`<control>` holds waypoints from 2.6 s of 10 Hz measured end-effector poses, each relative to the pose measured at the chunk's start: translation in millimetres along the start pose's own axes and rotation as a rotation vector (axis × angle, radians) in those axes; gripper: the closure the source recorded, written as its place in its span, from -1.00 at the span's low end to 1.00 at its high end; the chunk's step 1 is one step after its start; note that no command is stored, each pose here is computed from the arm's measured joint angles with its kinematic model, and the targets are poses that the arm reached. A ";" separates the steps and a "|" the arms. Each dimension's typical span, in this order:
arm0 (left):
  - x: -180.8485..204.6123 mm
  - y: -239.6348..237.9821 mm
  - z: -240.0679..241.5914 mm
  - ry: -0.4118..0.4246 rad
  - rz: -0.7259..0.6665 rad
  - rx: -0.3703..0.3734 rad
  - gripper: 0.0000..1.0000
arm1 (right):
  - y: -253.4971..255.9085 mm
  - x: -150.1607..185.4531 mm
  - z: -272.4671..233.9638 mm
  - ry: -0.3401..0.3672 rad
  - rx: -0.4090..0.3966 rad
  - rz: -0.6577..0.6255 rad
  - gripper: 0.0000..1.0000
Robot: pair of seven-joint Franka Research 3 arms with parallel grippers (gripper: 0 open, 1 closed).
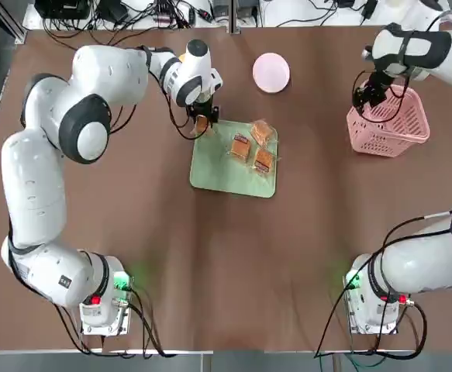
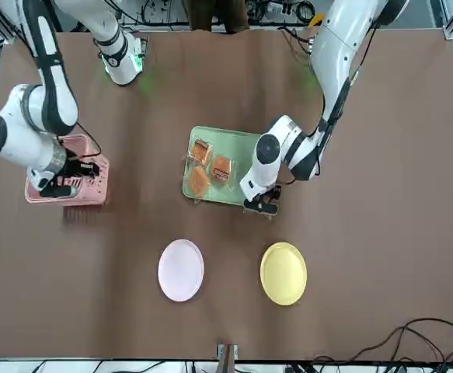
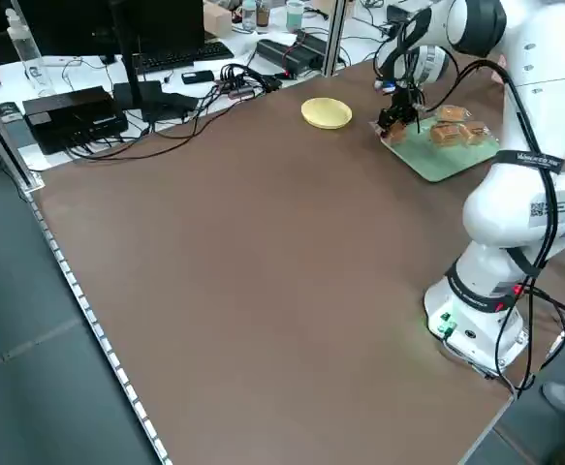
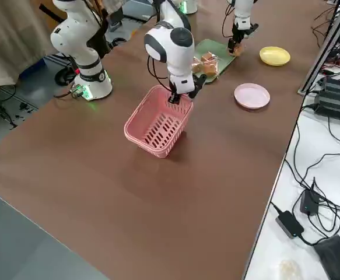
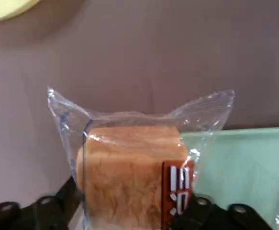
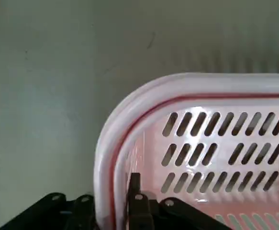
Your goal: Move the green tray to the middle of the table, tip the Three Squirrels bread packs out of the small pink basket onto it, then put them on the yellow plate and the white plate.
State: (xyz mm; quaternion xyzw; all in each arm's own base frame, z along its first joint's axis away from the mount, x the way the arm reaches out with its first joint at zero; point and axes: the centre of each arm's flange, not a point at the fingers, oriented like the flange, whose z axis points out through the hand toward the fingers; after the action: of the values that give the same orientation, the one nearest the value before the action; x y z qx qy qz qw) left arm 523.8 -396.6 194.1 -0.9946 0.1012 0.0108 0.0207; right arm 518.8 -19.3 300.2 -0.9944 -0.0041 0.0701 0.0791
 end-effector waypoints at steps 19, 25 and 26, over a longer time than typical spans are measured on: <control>-69.3 187.0 -23.5 0.016 0.061 -0.054 -0.99 | -23.1 37.6 -262.9 0.128 -0.141 0.055 -0.97; -60.6 180.1 9.2 0.018 0.044 -0.058 -0.99 | -82.0 -5.0 -326.9 0.128 -0.133 0.117 -0.97; -57.1 179.5 5.9 0.026 0.040 -0.061 -1.00 | -84.8 -4.5 -323.8 0.124 -0.134 0.112 -0.97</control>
State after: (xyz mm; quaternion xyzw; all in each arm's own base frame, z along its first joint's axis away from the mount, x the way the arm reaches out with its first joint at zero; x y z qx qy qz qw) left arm 431.6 -560.5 182.6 -0.9926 0.1209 0.0014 -0.0112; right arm 560.0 13.6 630.8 -0.9986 0.0517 0.0123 0.0085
